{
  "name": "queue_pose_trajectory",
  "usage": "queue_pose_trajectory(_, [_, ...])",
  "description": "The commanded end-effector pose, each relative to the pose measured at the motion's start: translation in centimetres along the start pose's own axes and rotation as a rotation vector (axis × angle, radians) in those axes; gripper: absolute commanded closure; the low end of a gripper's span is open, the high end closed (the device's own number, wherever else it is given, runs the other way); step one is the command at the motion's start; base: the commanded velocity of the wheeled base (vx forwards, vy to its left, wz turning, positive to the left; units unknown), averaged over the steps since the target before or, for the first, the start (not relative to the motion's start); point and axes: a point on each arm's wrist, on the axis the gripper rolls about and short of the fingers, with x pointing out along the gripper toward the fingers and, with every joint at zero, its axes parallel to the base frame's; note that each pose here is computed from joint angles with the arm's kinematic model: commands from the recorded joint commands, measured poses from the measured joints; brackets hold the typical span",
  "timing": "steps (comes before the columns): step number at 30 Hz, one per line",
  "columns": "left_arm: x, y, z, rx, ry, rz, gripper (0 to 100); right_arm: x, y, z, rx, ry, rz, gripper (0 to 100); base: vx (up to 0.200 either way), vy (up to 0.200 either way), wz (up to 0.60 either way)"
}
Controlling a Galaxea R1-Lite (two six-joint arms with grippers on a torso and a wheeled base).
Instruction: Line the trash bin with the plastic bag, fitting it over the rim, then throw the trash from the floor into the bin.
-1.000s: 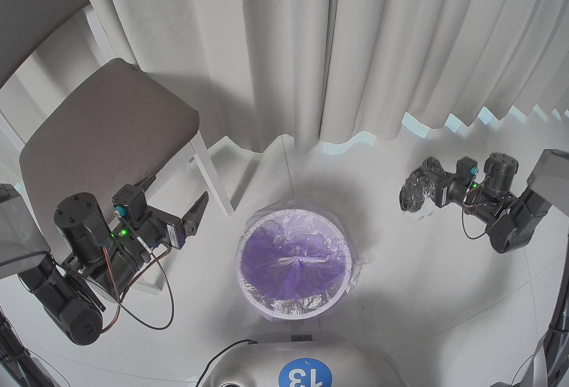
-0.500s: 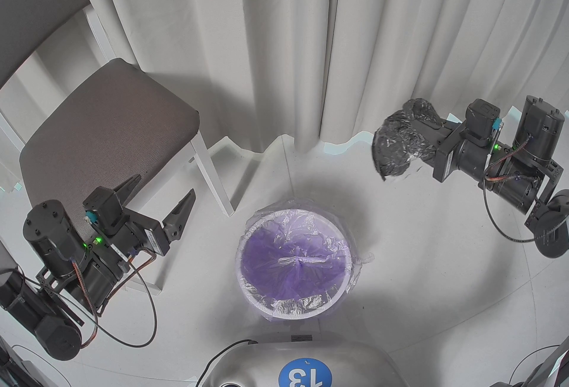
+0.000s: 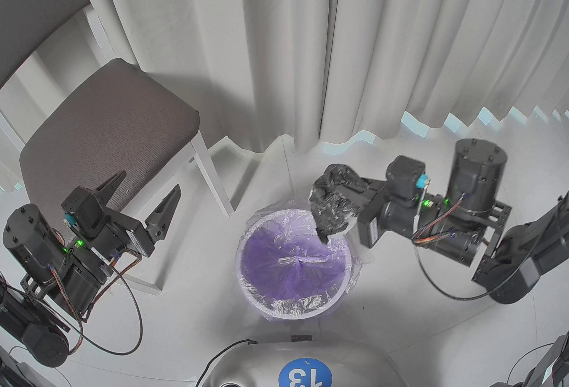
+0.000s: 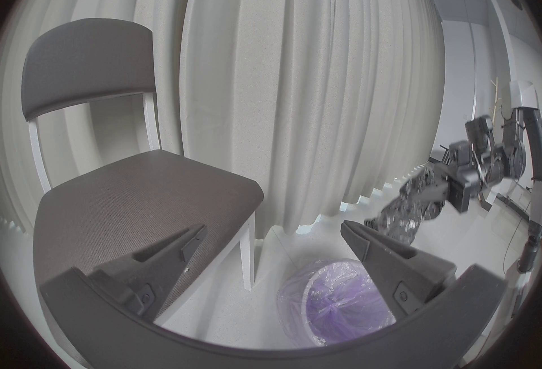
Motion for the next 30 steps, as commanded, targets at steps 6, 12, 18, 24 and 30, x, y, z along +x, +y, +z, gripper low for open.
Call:
queue_pose_trajectory(6, [-0.1, 0.1, 0.9, -0.001, -0.052, 0.006, 0, 2.6, 3.7, -3.1, -0.009, 0.089, 0.068, 100, 0.000, 0.000, 0.00])
queue_pose_trajectory(12, [-0.1, 0.5, 0.8, 0.012, -0.049, 0.024, 0, 2.5, 3.8, -3.4, -0.009, 0.104, 0.073, 100, 0.000, 0.000, 0.00])
queue_pose_trajectory(18, [-0.2, 0.6, 1.1, 0.016, -0.059, 0.026, 0, 2.8, 4.6, -4.0, -0.009, 0.121, 0.098, 100, 0.000, 0.000, 0.00])
queue_pose_trajectory(24, [-0.1, 0.6, 1.2, 0.017, -0.066, 0.024, 0, 3.7, 4.9, -5.3, -0.005, 0.159, 0.110, 100, 0.000, 0.000, 0.00])
queue_pose_trajectory(30, [0.0, 0.8, 1.1, 0.018, -0.062, 0.033, 0, 5.6, 5.2, -6.9, 0.004, 0.183, 0.117, 100, 0.000, 0.000, 0.00])
